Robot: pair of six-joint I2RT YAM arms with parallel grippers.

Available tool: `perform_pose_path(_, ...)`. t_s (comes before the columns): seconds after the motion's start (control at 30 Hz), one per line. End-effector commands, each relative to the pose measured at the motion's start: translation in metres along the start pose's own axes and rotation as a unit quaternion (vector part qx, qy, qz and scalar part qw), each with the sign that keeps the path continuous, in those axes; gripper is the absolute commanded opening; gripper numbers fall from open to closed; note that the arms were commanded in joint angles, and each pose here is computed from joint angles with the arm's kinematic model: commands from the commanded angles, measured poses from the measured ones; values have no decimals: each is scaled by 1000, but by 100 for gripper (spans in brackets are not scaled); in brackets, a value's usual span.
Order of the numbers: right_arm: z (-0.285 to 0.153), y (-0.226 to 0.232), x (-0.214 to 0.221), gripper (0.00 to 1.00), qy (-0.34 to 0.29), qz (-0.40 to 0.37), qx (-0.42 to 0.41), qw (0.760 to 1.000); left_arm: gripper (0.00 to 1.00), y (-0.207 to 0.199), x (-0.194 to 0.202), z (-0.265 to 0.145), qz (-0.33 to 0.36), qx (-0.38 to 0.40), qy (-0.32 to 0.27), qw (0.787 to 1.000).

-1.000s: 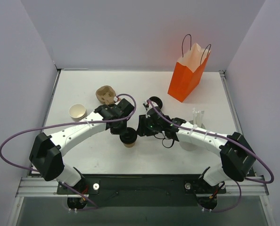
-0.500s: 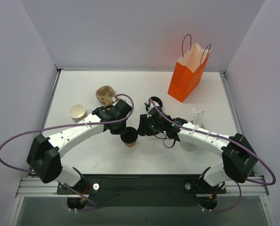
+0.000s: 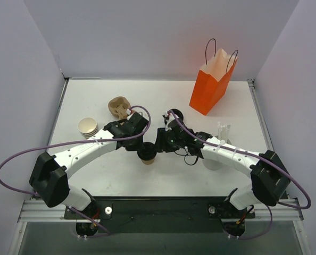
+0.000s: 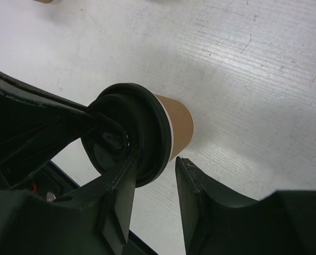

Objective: Pack the takeout coffee

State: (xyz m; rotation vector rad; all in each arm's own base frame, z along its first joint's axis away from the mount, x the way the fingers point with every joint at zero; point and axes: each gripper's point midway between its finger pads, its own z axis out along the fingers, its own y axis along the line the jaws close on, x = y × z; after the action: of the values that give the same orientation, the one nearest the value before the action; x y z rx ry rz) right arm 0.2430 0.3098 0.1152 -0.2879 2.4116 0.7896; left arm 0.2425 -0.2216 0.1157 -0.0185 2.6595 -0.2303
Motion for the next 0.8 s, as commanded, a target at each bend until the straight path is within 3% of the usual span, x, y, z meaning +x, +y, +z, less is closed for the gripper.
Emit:
perform_pose_path(0.0,9,-9,-3,35,-2,17,7,1000,5,17,24,22,0,-34,33,999)
perform_pose_path(0.77,24,-96,81,22,30,87,130,987,5,34,50,37,-10,-53,57,997)
